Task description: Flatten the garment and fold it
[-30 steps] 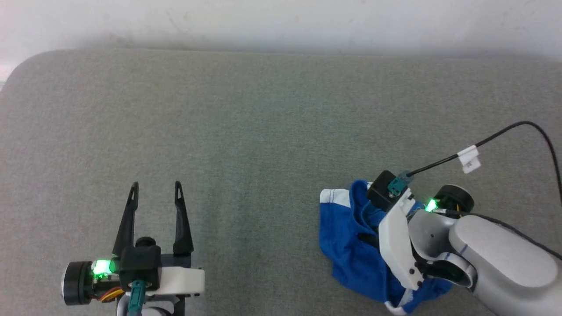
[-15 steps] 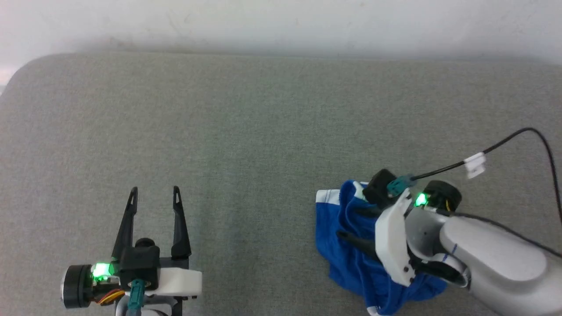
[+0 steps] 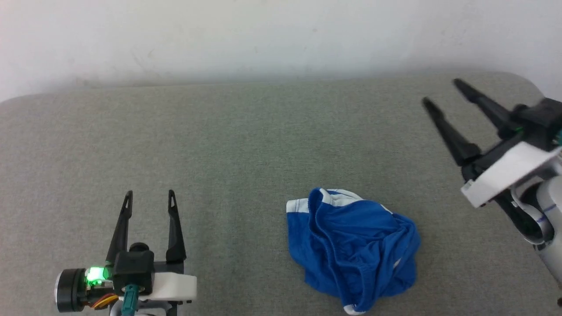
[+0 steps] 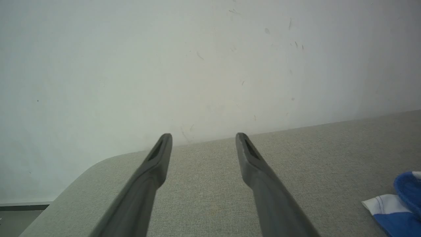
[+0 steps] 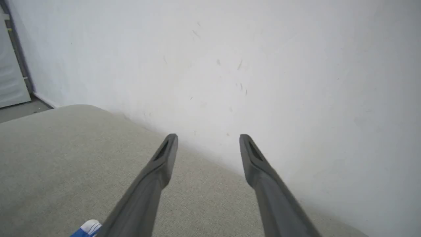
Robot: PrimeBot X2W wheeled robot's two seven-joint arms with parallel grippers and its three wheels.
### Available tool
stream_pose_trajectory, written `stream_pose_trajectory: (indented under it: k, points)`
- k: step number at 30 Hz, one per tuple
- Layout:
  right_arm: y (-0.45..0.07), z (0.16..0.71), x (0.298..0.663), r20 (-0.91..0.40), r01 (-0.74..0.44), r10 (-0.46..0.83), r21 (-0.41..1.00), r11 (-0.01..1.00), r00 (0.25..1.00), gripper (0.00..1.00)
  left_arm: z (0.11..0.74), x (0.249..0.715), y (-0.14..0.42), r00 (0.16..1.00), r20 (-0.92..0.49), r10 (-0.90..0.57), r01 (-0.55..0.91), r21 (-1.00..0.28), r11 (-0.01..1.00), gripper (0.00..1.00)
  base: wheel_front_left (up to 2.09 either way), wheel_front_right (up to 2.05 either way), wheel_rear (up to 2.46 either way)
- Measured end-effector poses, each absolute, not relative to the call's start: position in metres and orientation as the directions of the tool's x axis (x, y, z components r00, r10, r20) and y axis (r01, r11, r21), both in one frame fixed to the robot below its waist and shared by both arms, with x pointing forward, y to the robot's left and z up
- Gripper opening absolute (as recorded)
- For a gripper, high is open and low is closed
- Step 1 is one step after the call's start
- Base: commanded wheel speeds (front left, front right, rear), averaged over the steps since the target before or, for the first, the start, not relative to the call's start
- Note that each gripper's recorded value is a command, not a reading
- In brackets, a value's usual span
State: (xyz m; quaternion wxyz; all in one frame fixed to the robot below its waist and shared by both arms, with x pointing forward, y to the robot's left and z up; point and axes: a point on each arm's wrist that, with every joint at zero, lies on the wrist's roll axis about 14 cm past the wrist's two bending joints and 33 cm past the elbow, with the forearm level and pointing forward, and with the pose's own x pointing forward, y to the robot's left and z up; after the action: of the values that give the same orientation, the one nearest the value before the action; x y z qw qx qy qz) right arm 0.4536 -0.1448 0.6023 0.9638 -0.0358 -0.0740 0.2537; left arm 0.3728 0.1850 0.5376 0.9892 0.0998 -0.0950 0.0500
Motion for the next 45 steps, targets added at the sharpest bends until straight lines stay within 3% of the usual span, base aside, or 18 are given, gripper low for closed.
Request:
stream_pose_trajectory:
  k: [7,16,23,29,33,37,40,45]
  points:
    - [-0.199,0.597,0.43,0.26,-0.234,0.239,-0.048,0.971,0.936,1.0,0.554,0.377,0.175,0.968,0.245,0.047,-0.09,0.166,0.982,1.0,0.0,0.0,0.0]
    - [-0.199,0.57,0.383,0.274,-0.083,0.057,0.084,0.993,0.96,1.0,0.553,0.374,0.179,0.97,0.238,0.049,-0.086,0.146,0.986,1.0,0.0,0.0,0.0]
    - [-0.196,0.574,0.371,0.294,-0.066,0.033,0.105,0.992,0.955,1.0,0.551,0.367,0.184,0.972,0.229,0.06,-0.092,0.132,0.987,1.0,0.0,0.0,0.0]
    - [-0.196,0.619,0.386,0.392,-0.123,0.113,-0.002,0.992,0.913,1.0,0.553,0.364,0.186,0.97,0.233,0.065,-0.096,0.123,0.988,1.0,0.0,0.0,0.0]
    - [-0.175,0.605,0.408,0.185,-0.249,0.258,-0.071,0.966,0.948,1.0,0.552,0.364,0.186,0.971,0.23,0.065,-0.095,0.119,0.988,1.0,0.0,0.0,0.0]
    - [-0.161,0.581,0.416,-0.068,-0.374,0.368,-0.115,0.92,0.927,1.0,0.55,0.364,0.185,0.973,0.222,0.064,-0.092,0.118,0.989,1.0,0.0,0.0,0.0]
    - [-0.154,0.549,0.411,-0.288,-0.458,0.419,-0.083,0.885,0.861,1.0,0.548,0.363,0.186,0.974,0.216,0.07,-0.097,0.115,0.989,1.0,0.0,0.0,0.0]
    - [-0.156,0.495,0.387,-0.592,-0.538,0.434,0.002,0.843,0.679,1.0,0.543,0.364,0.187,0.976,0.203,0.08,-0.104,0.111,0.988,1.0,0.0,0.0,0.0]
